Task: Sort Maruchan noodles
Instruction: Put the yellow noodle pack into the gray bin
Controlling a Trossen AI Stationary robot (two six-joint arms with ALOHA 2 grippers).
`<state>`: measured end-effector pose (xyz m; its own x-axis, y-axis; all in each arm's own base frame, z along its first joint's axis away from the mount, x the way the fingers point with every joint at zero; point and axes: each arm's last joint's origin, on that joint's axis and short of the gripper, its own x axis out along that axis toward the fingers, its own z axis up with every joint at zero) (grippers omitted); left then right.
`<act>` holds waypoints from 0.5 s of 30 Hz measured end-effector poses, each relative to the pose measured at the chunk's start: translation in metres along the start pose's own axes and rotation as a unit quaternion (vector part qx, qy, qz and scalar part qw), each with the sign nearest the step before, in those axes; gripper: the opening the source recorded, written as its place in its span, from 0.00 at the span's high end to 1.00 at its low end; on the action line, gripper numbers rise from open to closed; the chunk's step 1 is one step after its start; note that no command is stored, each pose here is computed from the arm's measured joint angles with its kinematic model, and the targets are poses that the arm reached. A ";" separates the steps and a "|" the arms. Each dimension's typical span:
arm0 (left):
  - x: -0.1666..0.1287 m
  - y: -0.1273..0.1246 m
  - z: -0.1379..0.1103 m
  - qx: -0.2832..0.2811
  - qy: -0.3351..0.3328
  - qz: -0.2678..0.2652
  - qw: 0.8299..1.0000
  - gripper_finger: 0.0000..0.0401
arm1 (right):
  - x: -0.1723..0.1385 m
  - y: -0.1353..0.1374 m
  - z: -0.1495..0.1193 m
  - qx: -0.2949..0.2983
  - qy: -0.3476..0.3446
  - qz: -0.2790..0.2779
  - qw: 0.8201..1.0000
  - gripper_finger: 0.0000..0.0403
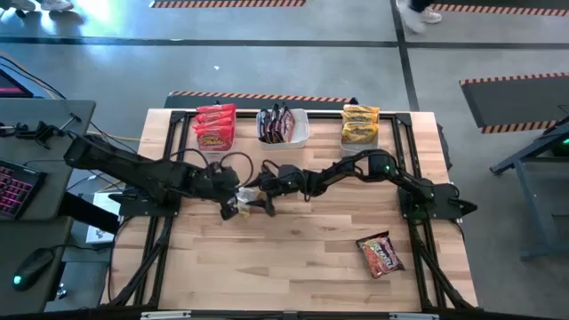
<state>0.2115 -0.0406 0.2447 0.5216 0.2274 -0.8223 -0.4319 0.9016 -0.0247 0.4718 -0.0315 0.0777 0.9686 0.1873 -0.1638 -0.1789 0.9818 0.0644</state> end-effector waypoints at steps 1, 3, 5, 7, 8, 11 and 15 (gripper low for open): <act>0.005 -0.002 -0.002 -0.005 0.014 -0.007 1.000 0.95 | 0.000 0.000 0.000 0.001 0.004 0.005 1.000 0.31; 0.016 -0.010 -0.009 -0.004 0.046 -0.014 0.999 0.91 | -0.002 -0.002 0.001 0.001 0.023 0.018 1.000 0.32; 0.027 -0.018 -0.016 0.004 0.071 -0.008 0.997 0.85 | -0.005 -0.004 0.006 -0.012 0.048 0.023 0.998 0.33; 0.037 -0.026 -0.023 0.018 0.092 0.002 0.996 0.79 | -0.010 -0.007 0.014 -0.031 0.077 0.021 0.996 0.34; 0.042 -0.030 -0.026 0.019 0.098 0.007 0.995 0.76 | -0.012 -0.008 0.017 -0.040 0.092 0.021 0.995 0.35; 0.056 -0.041 -0.032 0.010 0.108 0.015 0.994 0.67 | -0.021 -0.012 0.021 -0.062 0.146 0.023 0.987 0.36; 0.071 -0.051 -0.036 0.003 0.103 0.025 0.994 0.57 | -0.034 -0.017 0.020 -0.076 0.205 0.028 0.975 0.38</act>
<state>0.2436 -0.0839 0.1669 0.3371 0.1920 -0.9217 -0.4495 0.8930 0.0216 0.4453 -0.0556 0.1021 0.8113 0.2083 -0.5463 -0.2840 0.9571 -0.0569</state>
